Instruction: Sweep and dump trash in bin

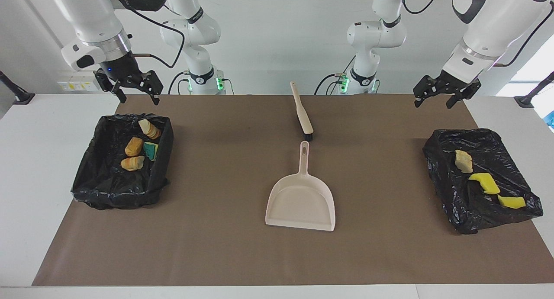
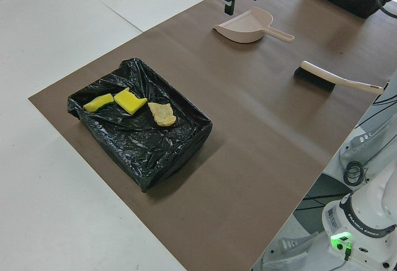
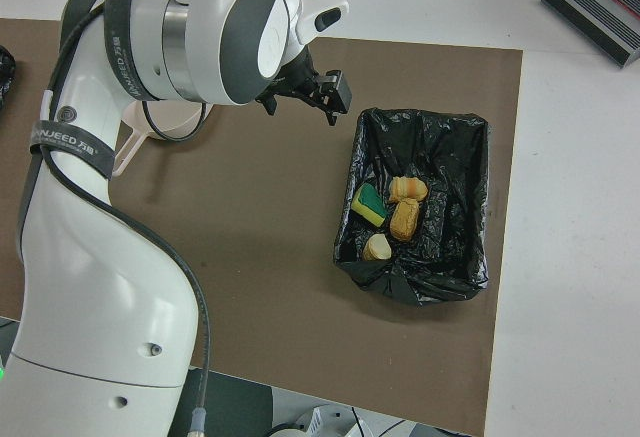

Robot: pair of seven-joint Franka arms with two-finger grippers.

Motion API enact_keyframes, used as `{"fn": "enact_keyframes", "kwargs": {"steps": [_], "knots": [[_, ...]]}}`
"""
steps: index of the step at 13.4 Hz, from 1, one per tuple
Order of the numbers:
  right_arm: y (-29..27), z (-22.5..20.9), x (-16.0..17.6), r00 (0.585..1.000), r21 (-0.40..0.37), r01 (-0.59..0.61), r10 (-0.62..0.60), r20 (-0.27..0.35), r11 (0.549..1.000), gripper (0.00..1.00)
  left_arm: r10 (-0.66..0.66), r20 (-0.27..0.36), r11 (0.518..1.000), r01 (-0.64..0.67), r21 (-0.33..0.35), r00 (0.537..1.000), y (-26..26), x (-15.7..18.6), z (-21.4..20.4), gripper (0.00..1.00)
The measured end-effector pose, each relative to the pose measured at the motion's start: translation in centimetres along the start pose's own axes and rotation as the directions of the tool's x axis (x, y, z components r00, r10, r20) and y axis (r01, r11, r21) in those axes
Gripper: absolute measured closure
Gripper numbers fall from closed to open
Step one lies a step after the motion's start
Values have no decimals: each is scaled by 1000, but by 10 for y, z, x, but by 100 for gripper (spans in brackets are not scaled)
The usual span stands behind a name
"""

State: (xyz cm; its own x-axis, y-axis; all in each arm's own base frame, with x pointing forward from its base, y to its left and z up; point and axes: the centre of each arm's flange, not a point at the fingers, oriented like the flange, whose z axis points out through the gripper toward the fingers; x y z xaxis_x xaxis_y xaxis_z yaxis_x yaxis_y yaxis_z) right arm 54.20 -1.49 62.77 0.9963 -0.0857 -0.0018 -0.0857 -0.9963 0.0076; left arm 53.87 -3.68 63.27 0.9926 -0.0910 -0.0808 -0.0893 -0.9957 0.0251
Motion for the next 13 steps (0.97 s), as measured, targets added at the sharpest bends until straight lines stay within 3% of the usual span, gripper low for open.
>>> {"fn": "enact_keyframes", "kwargs": {"steps": [3,13], "knots": [[0,0,0,1000,0,0,0,0,1000,0,-1,13,1000,1,0,1000,1,-9,-11,0],[0,0,0,1000,0,0,0,0,1000,0,-25,-28,1000,25,-3,999,-13,-26,-28,0]]}}
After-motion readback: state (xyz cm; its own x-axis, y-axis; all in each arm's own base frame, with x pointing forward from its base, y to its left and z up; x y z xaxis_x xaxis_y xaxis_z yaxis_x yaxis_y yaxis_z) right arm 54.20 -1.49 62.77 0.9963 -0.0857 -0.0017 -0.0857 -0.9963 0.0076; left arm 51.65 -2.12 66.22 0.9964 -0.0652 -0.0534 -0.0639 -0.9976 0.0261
